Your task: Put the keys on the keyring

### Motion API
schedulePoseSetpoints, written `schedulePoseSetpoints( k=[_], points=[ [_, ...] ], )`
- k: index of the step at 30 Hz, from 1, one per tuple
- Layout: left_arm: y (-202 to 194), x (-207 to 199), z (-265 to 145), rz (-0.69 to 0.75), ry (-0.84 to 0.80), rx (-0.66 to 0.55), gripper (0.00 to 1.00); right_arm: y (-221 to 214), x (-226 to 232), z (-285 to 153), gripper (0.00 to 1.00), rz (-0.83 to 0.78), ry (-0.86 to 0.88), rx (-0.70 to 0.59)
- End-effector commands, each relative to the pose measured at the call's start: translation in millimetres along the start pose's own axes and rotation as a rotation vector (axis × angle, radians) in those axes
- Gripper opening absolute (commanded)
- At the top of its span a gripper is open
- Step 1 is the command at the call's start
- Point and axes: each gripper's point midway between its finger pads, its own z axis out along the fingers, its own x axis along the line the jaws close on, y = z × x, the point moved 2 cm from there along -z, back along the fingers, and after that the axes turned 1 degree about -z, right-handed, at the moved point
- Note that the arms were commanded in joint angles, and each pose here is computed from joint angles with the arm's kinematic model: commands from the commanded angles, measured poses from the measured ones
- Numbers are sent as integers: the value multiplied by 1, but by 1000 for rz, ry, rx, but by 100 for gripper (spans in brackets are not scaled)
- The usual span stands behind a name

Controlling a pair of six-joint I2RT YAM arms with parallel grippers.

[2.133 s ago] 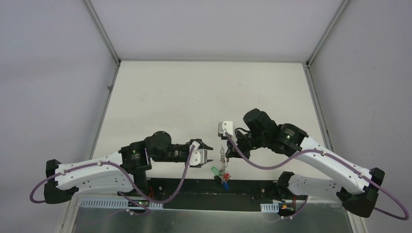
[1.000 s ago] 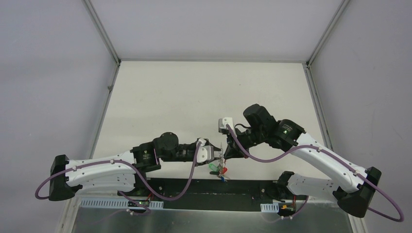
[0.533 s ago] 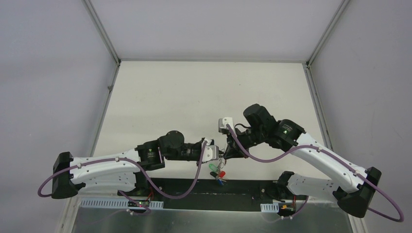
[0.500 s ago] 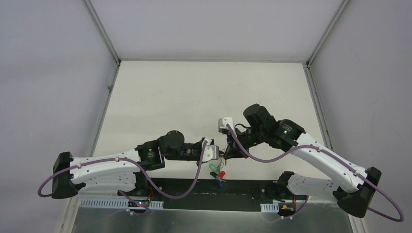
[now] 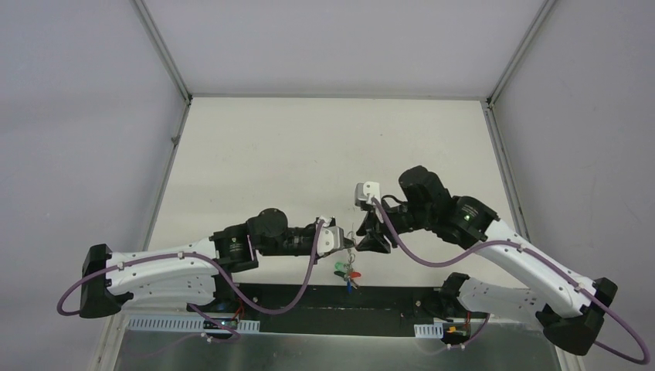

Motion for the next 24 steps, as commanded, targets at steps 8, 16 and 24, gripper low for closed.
schedulePoseSetpoints(
  k=[8,16,24],
  points=[
    [48,10,-20,-14,101,-320,0,38,-5,-32,50,-230,-195,-317],
    [67,5,-33,33,91,-493,0,47,11,-33,34,-320,-120,-418],
    [72,3,-37,40,83,-527,0,54,6,-29,34,-331,-124,-433]
  ],
)
